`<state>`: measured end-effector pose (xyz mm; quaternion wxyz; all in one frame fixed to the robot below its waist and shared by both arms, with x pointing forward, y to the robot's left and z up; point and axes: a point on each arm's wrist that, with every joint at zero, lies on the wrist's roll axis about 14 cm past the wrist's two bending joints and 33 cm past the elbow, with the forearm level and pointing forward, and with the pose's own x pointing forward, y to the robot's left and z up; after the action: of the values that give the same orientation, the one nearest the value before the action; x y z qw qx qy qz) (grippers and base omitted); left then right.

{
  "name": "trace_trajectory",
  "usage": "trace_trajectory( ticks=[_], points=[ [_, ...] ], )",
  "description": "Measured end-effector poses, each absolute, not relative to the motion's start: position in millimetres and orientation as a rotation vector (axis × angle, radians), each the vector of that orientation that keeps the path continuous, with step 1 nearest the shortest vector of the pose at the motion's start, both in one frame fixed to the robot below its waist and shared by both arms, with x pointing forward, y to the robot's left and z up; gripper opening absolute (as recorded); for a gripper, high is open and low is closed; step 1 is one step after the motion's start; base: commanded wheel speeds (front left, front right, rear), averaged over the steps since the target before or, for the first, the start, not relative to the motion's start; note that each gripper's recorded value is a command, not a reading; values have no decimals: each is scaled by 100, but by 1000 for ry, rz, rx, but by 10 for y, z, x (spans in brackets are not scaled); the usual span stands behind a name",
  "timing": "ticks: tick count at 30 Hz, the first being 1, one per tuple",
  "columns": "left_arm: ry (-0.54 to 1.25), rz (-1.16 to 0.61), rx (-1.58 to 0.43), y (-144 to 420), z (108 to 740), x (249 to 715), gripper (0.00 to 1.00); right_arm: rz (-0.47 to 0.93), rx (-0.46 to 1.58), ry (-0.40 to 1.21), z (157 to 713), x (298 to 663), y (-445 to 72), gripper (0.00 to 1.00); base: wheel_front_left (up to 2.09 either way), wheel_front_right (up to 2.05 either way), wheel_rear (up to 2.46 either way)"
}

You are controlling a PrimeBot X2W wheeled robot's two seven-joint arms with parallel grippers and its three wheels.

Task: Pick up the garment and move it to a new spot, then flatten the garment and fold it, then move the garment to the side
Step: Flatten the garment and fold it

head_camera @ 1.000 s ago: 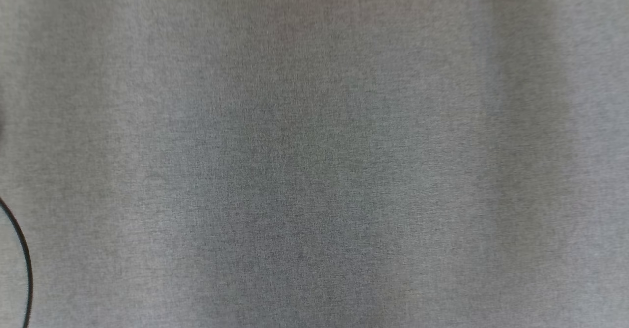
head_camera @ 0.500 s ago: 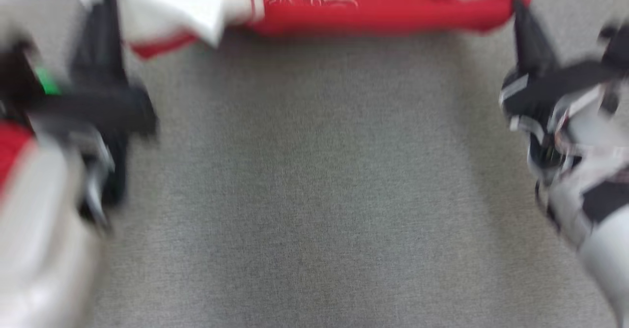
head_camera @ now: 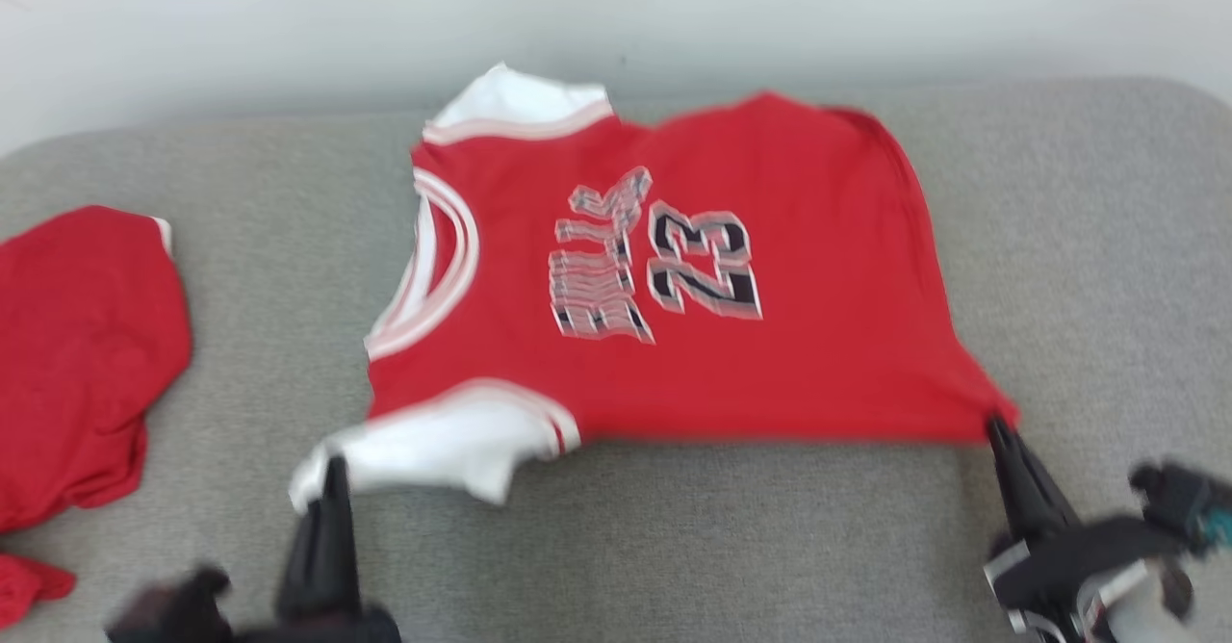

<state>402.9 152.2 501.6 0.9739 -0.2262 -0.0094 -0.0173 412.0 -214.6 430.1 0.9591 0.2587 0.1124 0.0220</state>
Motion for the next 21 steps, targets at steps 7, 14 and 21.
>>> trace_trajectory(
  ticks=[7,14,21],
  points=[
    [104,38,-498,1549,4592,3434,0,-11,532,298,4022,3555,-2192,0,0,0,0],
    [152,37,-488,1558,4413,3097,0,-37,538,330,3937,3179,-2223,0,0,0,0],
    [149,59,-491,1642,4372,3025,0,-45,524,378,3869,2984,-2225,0,0,0,0]
  ],
)
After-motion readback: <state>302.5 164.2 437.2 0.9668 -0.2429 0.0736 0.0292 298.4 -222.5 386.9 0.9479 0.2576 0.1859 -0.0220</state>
